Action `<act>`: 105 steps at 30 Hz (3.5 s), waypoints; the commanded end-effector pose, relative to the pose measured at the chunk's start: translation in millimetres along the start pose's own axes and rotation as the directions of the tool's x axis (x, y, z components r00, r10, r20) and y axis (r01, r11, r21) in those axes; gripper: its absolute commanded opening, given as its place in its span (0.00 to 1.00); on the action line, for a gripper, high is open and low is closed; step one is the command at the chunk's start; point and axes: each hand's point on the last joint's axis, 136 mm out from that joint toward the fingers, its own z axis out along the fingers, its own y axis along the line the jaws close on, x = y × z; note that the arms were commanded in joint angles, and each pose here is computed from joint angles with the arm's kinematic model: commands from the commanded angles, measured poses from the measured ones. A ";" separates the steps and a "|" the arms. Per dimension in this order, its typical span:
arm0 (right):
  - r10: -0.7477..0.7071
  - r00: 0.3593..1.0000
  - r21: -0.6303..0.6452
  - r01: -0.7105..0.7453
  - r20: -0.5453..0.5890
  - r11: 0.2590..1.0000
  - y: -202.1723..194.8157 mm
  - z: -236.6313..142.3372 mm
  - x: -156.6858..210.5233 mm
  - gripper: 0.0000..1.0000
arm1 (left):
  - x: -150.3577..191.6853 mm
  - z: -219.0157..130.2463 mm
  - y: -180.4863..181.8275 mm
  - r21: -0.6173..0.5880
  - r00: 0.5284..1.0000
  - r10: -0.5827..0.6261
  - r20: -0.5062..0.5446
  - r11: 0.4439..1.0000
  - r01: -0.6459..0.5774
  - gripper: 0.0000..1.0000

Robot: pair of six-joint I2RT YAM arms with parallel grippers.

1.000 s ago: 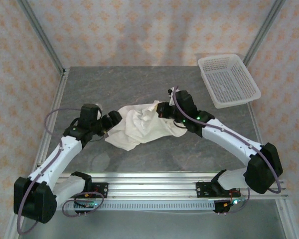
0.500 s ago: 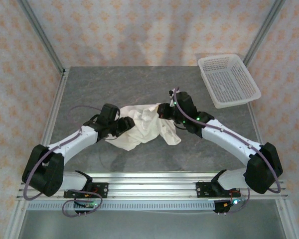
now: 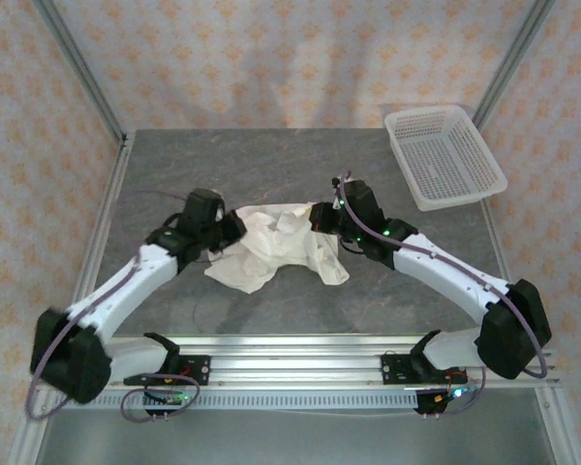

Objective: Fold the inside-out t-shirt
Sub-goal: Flatten out the T-shirt at the center of the table.

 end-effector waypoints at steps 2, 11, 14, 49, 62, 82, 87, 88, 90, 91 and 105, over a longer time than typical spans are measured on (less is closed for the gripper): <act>-0.146 0.989 -0.035 0.146 0.001 0.989 30.1 0.3 6.7 0.03 | -64.8 -110.3 24.3 -0.254 0.928 0.161 0.336 0.964 -0.075 0.00; -0.288 0.946 -0.191 0.259 -0.146 0.947 62.6 25.7 50.0 0.37 | -53.3 -121.6 113.4 -0.570 0.894 0.237 0.380 0.821 0.025 0.00; -0.176 0.983 -0.056 0.174 -0.046 0.983 22.9 24.0 21.9 0.45 | -45.1 -113.0 134.7 -0.618 0.912 0.216 0.350 0.784 0.051 0.00; -0.347 0.790 0.096 0.348 0.506 0.933 63.5 -264.1 -124.5 0.00 | -180.3 -334.8 -23.1 -0.212 0.581 0.142 0.801 0.976 0.052 0.00; -0.220 0.734 0.202 0.115 0.642 0.973 26.7 -313.7 -141.6 0.00 | -163.2 -266.0 5.5 -0.270 0.689 0.159 0.708 0.961 0.056 0.00; 0.030 0.954 0.469 -0.173 0.298 0.866 -118.4 -119.3 -78.4 0.00 | -44.9 -15.1 119.2 -0.400 0.987 -0.043 0.156 0.911 0.103 0.46; 0.053 0.957 0.430 -0.176 0.284 0.886 -116.0 -111.0 -71.9 0.00 | 12.8 -6.1 144.9 -0.372 0.990 -0.112 0.090 0.918 0.138 0.43; 0.060 0.958 0.420 -0.179 0.280 0.890 -114.8 -109.4 -70.8 0.00 | 18.1 -0.3 147.4 -0.371 0.991 -0.115 0.069 0.919 0.132 0.43; 0.066 0.961 0.412 -0.177 0.270 0.894 -113.8 -107.3 -68.6 0.00 | 26.2 16.8 141.4 -0.330 0.993 -0.118 0.003 0.937 0.113 0.43; 0.067 0.961 0.410 -0.176 0.267 0.895 -113.6 -106.9 -68.1 0.00 | 29.9 27.3 137.2 -0.305 0.991 -0.128 -0.032 0.946 0.113 0.44; 0.081 0.957 0.402 -0.193 0.279 0.895 -111.1 -110.4 -70.1 0.00 | 42.2 66.8 159.6 -0.369 0.980 -0.185 -0.070 0.918 0.147 0.21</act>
